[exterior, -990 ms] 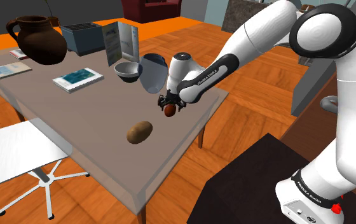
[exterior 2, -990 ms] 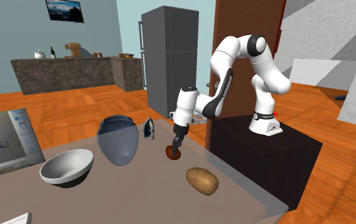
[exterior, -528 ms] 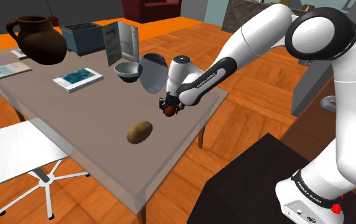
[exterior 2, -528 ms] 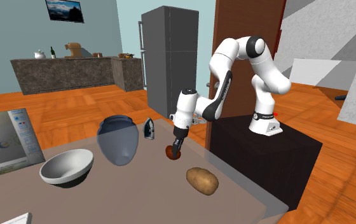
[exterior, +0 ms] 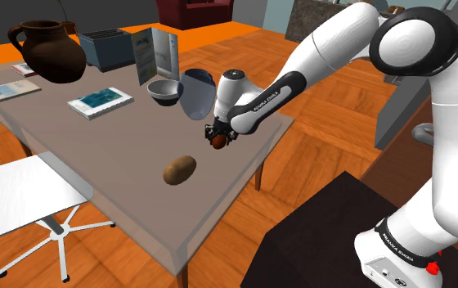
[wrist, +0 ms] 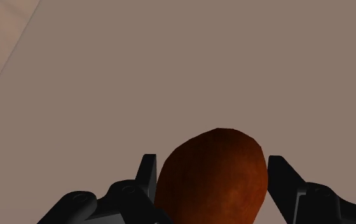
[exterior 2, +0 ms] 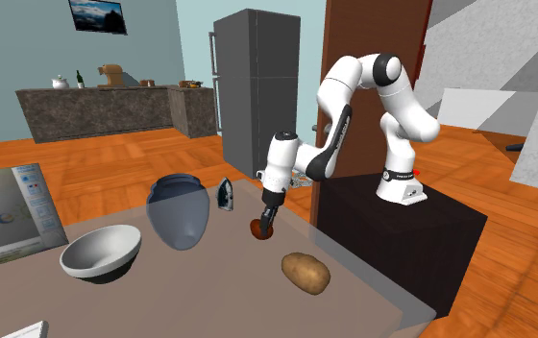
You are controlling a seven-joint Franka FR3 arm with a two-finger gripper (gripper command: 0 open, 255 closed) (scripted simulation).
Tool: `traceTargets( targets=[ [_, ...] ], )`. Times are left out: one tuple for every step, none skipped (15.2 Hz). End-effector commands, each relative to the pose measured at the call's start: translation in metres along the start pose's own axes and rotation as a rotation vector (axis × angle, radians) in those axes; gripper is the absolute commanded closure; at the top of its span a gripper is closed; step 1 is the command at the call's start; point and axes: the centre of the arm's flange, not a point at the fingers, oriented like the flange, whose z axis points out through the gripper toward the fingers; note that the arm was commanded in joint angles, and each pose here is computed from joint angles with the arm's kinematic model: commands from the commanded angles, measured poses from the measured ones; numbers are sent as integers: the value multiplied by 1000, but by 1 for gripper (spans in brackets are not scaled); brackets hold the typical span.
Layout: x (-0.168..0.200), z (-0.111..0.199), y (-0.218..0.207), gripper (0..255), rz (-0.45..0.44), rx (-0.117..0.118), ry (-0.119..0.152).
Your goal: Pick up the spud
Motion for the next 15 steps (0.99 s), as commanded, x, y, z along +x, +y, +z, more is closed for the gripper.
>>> traceTargets(
  targets=[
    [2,-8,-1,255,0,0,0],
    [3,-14,-1,255,0,0,0],
    [4,-19,-1,255,0,0,0],
    [4,-24,-2,255,0,0,0],
    [5,-29,-2,255,0,0,0],
    [6,-34,-2,255,0,0,0],
    [7,-40,-2,255,0,0,0],
    [8,-45,-3,255,0,0,0],
    [9,-50,-3,255,0,0,0],
    [10,-55,-3,255,0,0,0],
    [11,-60,-4,255,0,0,0],
    [12,-66,-4,255,0,0,0],
    [12,-71,-4,255,0,0,0],
    [13,-72,-4,255,0,0,0],
    [13,-72,-4,255,0,0,0]
  ],
)
